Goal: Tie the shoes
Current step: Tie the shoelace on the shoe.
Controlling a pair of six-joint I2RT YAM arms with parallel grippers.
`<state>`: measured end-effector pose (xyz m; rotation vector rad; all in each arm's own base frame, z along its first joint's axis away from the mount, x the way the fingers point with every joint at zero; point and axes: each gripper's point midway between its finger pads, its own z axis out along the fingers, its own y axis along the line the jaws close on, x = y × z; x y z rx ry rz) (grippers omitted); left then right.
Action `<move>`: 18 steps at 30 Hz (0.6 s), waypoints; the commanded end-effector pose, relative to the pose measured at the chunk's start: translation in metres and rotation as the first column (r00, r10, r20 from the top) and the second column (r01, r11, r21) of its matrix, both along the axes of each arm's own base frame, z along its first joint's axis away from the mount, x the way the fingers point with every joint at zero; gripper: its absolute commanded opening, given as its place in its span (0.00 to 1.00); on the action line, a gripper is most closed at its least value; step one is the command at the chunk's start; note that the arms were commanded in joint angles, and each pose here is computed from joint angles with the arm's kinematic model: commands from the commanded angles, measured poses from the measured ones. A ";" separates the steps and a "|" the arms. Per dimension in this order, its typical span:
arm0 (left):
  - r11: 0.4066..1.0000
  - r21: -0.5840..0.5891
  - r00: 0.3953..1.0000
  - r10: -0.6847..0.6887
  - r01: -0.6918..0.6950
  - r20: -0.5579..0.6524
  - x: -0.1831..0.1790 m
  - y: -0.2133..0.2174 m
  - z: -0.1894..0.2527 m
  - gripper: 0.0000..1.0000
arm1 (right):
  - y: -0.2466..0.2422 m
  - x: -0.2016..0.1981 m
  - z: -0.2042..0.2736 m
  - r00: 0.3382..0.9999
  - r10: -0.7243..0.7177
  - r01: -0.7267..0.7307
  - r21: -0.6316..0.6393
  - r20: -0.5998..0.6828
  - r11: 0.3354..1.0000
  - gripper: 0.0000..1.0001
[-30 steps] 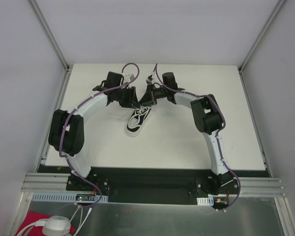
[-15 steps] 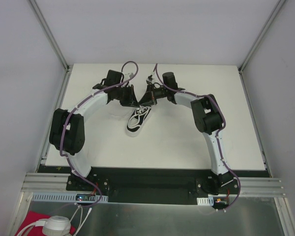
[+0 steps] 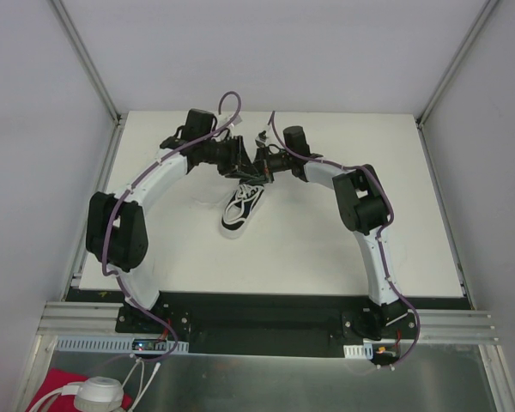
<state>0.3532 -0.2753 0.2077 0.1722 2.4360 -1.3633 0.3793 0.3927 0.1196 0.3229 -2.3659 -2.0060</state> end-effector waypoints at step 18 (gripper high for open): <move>0.908 0.416 0.986 -0.021 -0.050 0.163 0.003 0.052 -0.083 0.51 | 0.005 0.001 0.015 0.999 0.008 -0.009 0.027 0.046 1.000 0.01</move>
